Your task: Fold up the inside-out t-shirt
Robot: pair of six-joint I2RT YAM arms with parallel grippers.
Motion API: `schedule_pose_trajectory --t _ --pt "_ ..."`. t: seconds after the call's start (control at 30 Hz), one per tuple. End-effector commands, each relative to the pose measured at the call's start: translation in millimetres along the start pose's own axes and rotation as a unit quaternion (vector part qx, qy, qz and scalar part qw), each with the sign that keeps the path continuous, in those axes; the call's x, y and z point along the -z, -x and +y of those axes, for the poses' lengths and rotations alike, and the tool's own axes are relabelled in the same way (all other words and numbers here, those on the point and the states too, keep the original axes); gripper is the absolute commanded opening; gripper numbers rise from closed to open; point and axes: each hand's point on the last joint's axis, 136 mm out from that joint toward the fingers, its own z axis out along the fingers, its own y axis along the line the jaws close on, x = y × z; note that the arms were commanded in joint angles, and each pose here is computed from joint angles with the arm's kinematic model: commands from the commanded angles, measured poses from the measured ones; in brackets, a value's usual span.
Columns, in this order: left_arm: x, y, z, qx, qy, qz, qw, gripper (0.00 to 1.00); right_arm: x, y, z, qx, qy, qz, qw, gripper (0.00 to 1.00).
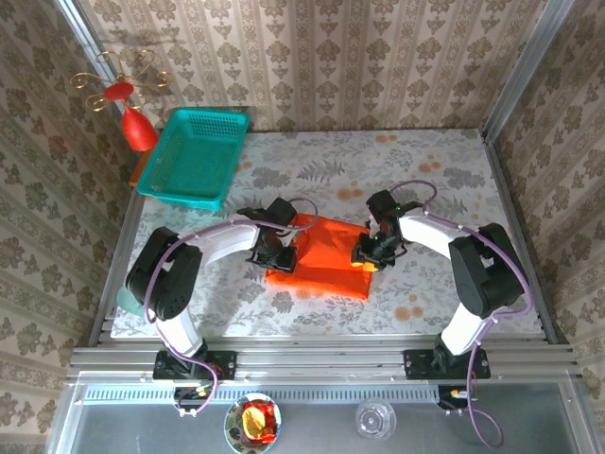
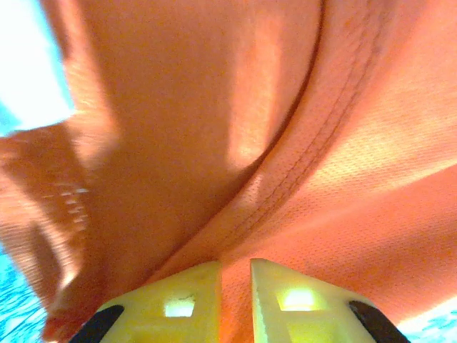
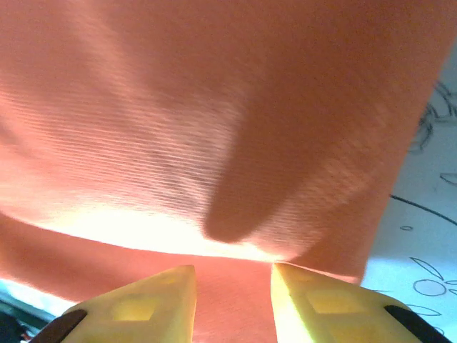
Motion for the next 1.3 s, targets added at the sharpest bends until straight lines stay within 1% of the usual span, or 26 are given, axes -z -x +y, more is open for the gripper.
schedule_pose_trajectory --t 0.0,0.1,0.2,0.27,0.4,0.47,0.53,0.7,0.87,1.0,1.1,1.2,1.27 --pt "33 13 -8 0.002 -0.001 -0.041 0.999 0.19 18 19 24 0.037 0.022 -0.01 0.999 0.34" --pt "29 8 -17 0.017 -0.015 -0.039 0.999 0.17 10 36 34 0.058 0.024 0.001 0.998 0.33" --pt "11 -4 -20 0.033 -0.023 -0.023 0.999 0.12 -3 47 37 0.056 0.029 0.023 0.998 0.33" --pt "-4 -10 -17 0.045 -0.024 -0.013 0.999 0.1 -14 54 30 0.048 0.02 0.036 0.998 0.32" --pt "-25 -13 -2 0.067 -0.014 -0.005 0.998 0.08 -26 54 -5 0.015 -0.026 0.045 0.999 0.28" --pt "-30 -10 7 0.074 0.003 -0.004 0.997 0.08 -26 45 -20 0.006 -0.038 0.051 0.998 0.28" --pt "-33 -4 12 0.08 0.003 -0.006 0.997 0.08 -22 32 -32 0.001 -0.051 0.052 0.997 0.28" --pt "-32 17 18 0.077 -0.002 -0.013 0.997 0.09 -17 -19 -51 -0.033 -0.051 0.058 0.996 0.28" --pt "-38 38 25 0.062 0.001 -0.001 0.998 0.09 -17 -76 -39 -0.049 -0.022 0.056 0.997 0.28" --pt "-29 59 25 0.045 0.007 -0.007 0.999 0.09 -13 -99 -15 -0.039 0.002 0.054 0.998 0.29" --pt "-12 76 12 0.028 -0.002 -0.026 0.999 0.1 3 -95 1 -0.024 0.022 0.038 0.999 0.29" --pt "6 87 -7 0.01 -0.015 -0.047 0.999 0.11 26 -68 1 -0.014 0.005 -0.009 1.0 0.29" --pt "16 90 -23 -0.003 -0.031 -0.057 0.998 0.14 36 -47 -4 -0.013 -0.007 -0.035 0.999 0.29"
